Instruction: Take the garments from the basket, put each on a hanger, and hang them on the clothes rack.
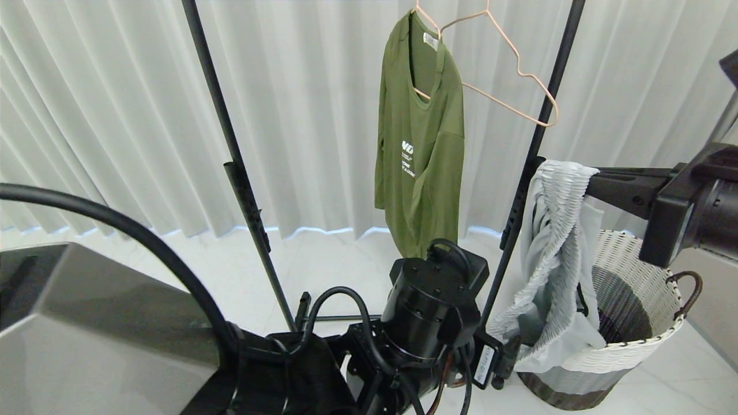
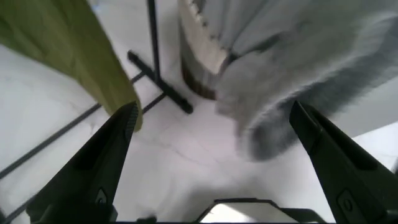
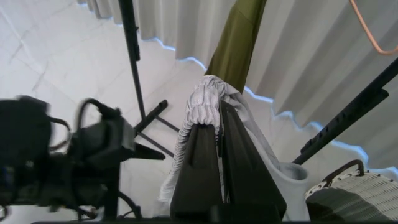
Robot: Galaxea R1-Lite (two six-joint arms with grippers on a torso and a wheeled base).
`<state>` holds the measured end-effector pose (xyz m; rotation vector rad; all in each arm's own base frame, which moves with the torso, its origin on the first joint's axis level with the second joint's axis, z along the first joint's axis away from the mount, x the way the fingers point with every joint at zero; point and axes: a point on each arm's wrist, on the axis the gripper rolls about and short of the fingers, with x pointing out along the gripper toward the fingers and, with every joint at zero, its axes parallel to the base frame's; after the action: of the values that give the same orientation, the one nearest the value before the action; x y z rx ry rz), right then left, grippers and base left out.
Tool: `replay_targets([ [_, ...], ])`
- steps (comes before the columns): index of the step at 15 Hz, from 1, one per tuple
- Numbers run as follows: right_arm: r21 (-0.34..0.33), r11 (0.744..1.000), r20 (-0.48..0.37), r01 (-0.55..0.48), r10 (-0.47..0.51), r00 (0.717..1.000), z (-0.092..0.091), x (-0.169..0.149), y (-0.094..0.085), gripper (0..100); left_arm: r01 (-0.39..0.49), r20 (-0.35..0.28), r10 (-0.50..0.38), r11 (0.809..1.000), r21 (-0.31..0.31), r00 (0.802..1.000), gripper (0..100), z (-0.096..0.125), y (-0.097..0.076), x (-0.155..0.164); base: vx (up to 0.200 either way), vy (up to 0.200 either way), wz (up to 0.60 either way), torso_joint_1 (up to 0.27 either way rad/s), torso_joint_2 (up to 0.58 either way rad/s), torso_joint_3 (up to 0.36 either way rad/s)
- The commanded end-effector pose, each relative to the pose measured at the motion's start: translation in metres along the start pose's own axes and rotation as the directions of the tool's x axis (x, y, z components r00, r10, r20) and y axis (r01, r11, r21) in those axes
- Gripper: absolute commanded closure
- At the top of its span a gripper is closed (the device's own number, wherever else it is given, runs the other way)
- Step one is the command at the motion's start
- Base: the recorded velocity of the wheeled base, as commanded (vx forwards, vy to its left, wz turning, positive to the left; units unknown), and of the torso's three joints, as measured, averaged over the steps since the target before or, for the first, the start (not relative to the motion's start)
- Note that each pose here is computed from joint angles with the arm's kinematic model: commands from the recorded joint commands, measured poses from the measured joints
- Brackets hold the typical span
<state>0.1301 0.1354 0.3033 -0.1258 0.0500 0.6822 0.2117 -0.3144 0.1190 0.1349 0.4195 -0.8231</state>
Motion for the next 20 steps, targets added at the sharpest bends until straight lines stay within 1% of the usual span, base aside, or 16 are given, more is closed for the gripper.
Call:
replay_targets([
  [1, 0.001, 1.000, 0.007, 0.000, 0.000, 1.000, 0.001, -0.001, 0.000, 100, -0.024, -0.063, 0.024, 1.000, 0.004, 0.998, 0, -0.019, 0.004, 0.014, 0.000, 0.000, 0.00, 0.000, 0.00, 0.000],
  [5, 0.003, 1.000, 0.019, 0.006, -0.006, 1.000, 0.003, -0.004, -0.002, 100, -0.054, -0.140, 0.054, 0.999, 0.005, 0.989, 0, -0.041, 0.015, 0.009, 0.000, 0.000, 0.00, 0.000, 0.00, 0.000],
  [7, 0.002, 1.000, 0.012, 0.007, -0.007, 1.000, 0.002, -0.002, -0.001, 100, -0.058, -0.157, 0.058, 0.998, 0.007, 0.986, 0, -0.046, 0.016, 0.003, 0.000, 0.000, 0.00, 0.000, 0.00, 0.000],
  [8, 0.002, 1.000, 0.008, 0.007, -0.007, 1.000, 0.001, -0.002, -0.001, 100, -0.059, -0.162, 0.060, 0.998, 0.008, 0.985, 100, -0.047, 0.017, 0.002, 0.000, 0.000, 0.00, 0.000, 0.00, 0.000],
  [9, 0.001, 1.000, 0.003, 0.005, -0.005, 1.000, 0.000, 0.000, -0.001, 100, -0.064, -0.163, 0.064, 0.998, 0.008, 0.985, 100, -0.047, 0.017, 0.000, 0.000, 0.000, 0.00, 0.000, 0.00, 0.000],
  [11, 0.000, 1.000, -0.004, 0.007, -0.007, 1.000, -0.002, 0.001, -0.001, 100, -0.108, -0.160, 0.108, 0.994, 0.009, 0.981, 100, -0.050, 0.018, -0.002, 0.000, 0.000, 0.00, 0.000, 0.00, 0.000],
  [13, -0.001, 1.000, -0.013, 0.006, -0.006, 1.000, -0.004, 0.002, 0.000, 100, -0.185, -0.176, 0.187, 0.982, 0.028, 0.966, 100, -0.057, 0.022, -0.014, 0.000, 0.000, 0.00, 0.000, 0.00, 0.000],
  [14, 0.001, 1.000, -0.029, 0.008, -0.008, 1.000, -0.008, 0.005, 0.000, 100, -0.201, -0.171, 0.203, 0.979, 0.030, 0.964, 100, -0.056, 0.023, -0.025, 0.000, 0.000, 0.00, 0.000, 0.00, 0.000],
  [15, 0.023, 1.000, -0.043, 0.009, -0.008, 0.999, -0.011, 0.008, 0.001, 100, -0.206, -0.134, 0.207, 0.978, 0.021, 0.969, 100, -0.047, 0.025, -0.042, 0.000, 0.000, 0.00, 0.000, 0.00, 0.000],
  [16, 0.038, 0.999, -0.040, 0.010, -0.009, 0.999, -0.011, 0.011, 0.001, 100, -0.218, -0.090, 0.218, 0.976, 0.001, 0.972, 100, -0.031, 0.031, -0.060, 0.000, 0.000, 0.00, 0.000, 0.00, 0.000],
  [18, 0.042, 0.999, -0.011, 0.013, -0.013, 1.000, -0.011, 0.021, 0.003, 100, -0.260, -0.020, 0.259, 0.965, -0.044, 0.966, 100, 0.001, 0.047, -0.101, 0.000, 0.000, 0.00, 0.000, 0.00, 0.000],
  [20, 0.042, 0.999, 0.018, 0.014, -0.015, 1.000, -0.011, 0.031, 0.004, 100, -0.301, 0.064, 0.308, 0.949, -0.095, 0.949, 100, 0.036, 0.062, -0.142, 0.000, 0.000, 0.00, 0.000, 0.00, 0.000],
])
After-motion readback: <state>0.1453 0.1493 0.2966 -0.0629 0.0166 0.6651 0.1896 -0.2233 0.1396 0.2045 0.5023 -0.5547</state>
